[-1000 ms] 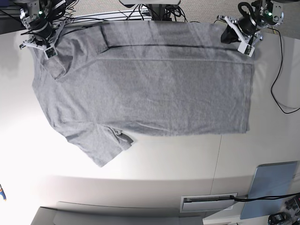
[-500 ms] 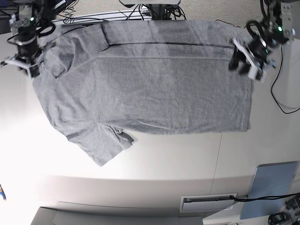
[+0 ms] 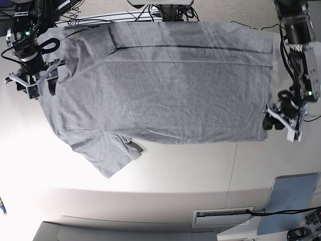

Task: Fold the T-shirt properly
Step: 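Move both grippers to the hem corners and grasp them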

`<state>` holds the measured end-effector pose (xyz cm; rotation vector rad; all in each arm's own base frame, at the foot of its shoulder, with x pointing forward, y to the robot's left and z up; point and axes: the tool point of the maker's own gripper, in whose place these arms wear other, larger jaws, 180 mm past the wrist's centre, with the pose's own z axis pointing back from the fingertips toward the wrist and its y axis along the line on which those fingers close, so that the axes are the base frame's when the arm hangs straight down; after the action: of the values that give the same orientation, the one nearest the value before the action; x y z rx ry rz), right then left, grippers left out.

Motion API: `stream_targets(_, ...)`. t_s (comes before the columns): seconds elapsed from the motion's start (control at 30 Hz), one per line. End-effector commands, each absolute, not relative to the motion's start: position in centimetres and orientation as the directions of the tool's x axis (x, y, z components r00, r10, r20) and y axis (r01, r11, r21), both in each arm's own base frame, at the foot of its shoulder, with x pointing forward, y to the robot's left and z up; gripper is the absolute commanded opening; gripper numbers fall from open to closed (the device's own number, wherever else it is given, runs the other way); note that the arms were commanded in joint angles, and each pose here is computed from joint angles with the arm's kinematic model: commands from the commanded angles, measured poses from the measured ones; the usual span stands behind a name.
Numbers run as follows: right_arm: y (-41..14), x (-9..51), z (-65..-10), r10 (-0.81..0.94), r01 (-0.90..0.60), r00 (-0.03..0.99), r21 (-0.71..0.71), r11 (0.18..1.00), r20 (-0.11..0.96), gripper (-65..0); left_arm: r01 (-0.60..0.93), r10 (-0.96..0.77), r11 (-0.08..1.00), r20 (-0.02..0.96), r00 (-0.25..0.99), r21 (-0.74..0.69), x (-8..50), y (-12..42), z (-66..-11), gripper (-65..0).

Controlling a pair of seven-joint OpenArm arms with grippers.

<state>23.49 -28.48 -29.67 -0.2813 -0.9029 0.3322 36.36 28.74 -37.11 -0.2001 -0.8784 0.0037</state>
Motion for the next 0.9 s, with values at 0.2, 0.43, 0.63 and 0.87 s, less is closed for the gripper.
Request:
stream_targets(0.2,-25.2,23.3,-30.9,0.410,-0.247,0.566,-0.327,0.912,0.716,-33.3,0.070,0.077,0.984,0.757,0.649,-0.161,40.8,29.2,-36.8,-34.7)
stream_targets(0.43,-22.0,22.5,-32.9,0.408,-0.318,0.588,-0.265,0.910,0.699,-33.3,-0.028,0.068,0.997,0.692,0.719,-0.069,42.8,30.8,-38.9,-34.7)
stream_targets(0.63,-21.6,22.4,-33.1,0.391,-0.310,0.591,-0.248,0.918,0.706,-33.3,0.017,0.073,0.990,0.606,0.792,-0.142,41.9,30.1,-41.0,-34.7)
stream_targets(0.87,-21.6,22.8,-32.8,0.392,-0.306,0.584,-0.255,0.917,0.711,-33.3,0.142,0.058,0.951,0.607,0.792,-0.276,41.6,26.3,-41.0,-34.8)
